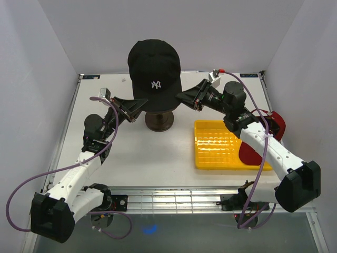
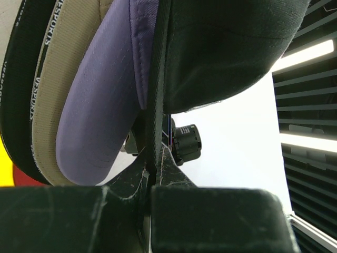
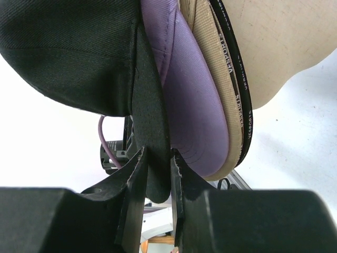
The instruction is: Stack the hats
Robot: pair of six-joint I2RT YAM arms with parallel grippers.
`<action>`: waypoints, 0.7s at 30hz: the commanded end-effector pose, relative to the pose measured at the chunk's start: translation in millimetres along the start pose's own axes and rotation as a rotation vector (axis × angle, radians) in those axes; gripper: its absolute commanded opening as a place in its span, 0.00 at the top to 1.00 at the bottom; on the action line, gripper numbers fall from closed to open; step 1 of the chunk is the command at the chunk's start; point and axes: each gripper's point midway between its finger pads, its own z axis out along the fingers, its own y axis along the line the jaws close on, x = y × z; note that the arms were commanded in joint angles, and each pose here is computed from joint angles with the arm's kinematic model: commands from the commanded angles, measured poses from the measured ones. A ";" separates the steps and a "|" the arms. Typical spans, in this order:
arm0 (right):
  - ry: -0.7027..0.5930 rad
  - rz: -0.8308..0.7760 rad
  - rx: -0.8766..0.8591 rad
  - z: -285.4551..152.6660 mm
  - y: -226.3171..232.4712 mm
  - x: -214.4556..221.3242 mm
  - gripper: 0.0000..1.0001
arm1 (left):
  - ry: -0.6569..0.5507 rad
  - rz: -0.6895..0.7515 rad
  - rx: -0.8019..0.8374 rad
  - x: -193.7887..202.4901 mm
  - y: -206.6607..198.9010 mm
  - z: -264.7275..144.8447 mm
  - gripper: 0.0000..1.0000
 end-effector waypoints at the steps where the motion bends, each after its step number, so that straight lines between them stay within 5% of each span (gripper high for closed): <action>1: -0.089 -0.054 -0.009 -3.9 0.8 -19.6 0.79 | 0.147 -0.056 -0.122 27.8 33.8 -11.5 1.00; 21: -0.106 -0.033 0.060 -5.9 -19.9 -26.0 0.80 | 0.102 -0.110 -0.197 22.0 48.2 -15.2 0.98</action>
